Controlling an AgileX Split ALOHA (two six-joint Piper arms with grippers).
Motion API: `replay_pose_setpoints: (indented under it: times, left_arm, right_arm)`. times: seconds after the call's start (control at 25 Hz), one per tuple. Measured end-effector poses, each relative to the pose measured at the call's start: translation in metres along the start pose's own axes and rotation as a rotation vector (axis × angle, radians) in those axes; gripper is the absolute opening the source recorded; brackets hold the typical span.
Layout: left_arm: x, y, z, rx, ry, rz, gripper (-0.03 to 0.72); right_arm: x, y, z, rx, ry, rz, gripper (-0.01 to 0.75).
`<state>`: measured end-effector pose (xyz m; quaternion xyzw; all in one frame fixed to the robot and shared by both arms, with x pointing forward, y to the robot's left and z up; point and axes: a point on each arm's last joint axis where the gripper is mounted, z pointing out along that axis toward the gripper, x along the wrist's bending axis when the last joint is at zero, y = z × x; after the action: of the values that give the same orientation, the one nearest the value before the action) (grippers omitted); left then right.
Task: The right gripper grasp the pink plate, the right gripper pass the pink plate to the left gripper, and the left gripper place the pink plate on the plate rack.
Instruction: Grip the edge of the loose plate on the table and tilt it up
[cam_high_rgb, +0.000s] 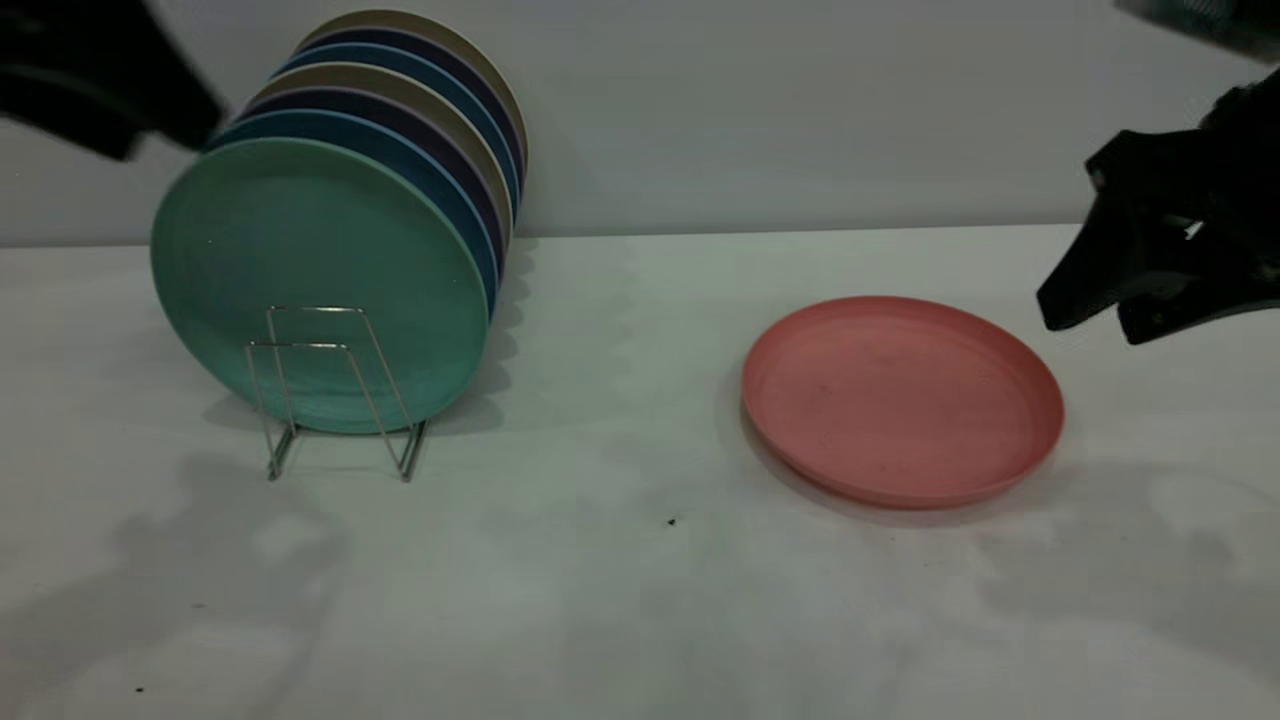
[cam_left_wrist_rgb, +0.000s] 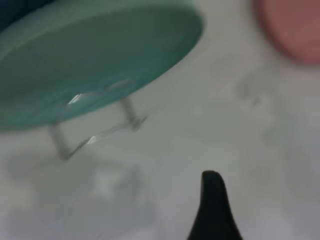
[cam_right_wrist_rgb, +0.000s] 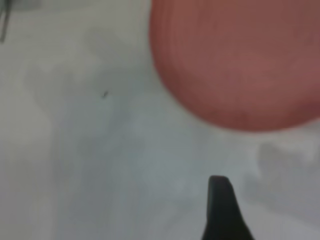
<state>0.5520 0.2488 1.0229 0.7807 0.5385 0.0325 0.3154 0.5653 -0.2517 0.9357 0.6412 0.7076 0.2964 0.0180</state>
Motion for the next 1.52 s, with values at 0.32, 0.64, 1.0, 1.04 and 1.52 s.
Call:
replay_pose_setpoints:
  times: [0.32,0.64,1.0,1.04,1.52]
  left_arm:
    - [-0.030,0.021,0.072,0.001,-0.114,0.111,0.565]
    - [-0.054,0.016,0.131,0.030,-0.082,0.170,0.565]
    - [-0.059,0.019,0.131,0.010,-0.104,0.130,0.565]
    - [-0.059,0.019,0.131,0.010,-0.104,0.129,0.565]
    - [-0.059,0.019,0.131,0.007,-0.108,0.103,0.565]
  right_arm:
    - [-0.067,0.022,0.039,0.038,0.128,0.154,0.494]
    - [-0.108,0.017,0.087,0.069,0.171,0.262,0.494]
    - [-0.126,0.017,0.133,0.080,0.257,0.359,0.479]
    - [-0.127,0.016,0.135,0.076,0.264,0.374,0.471]
    - [-0.110,0.012,0.156,0.044,0.331,0.230,0.033]
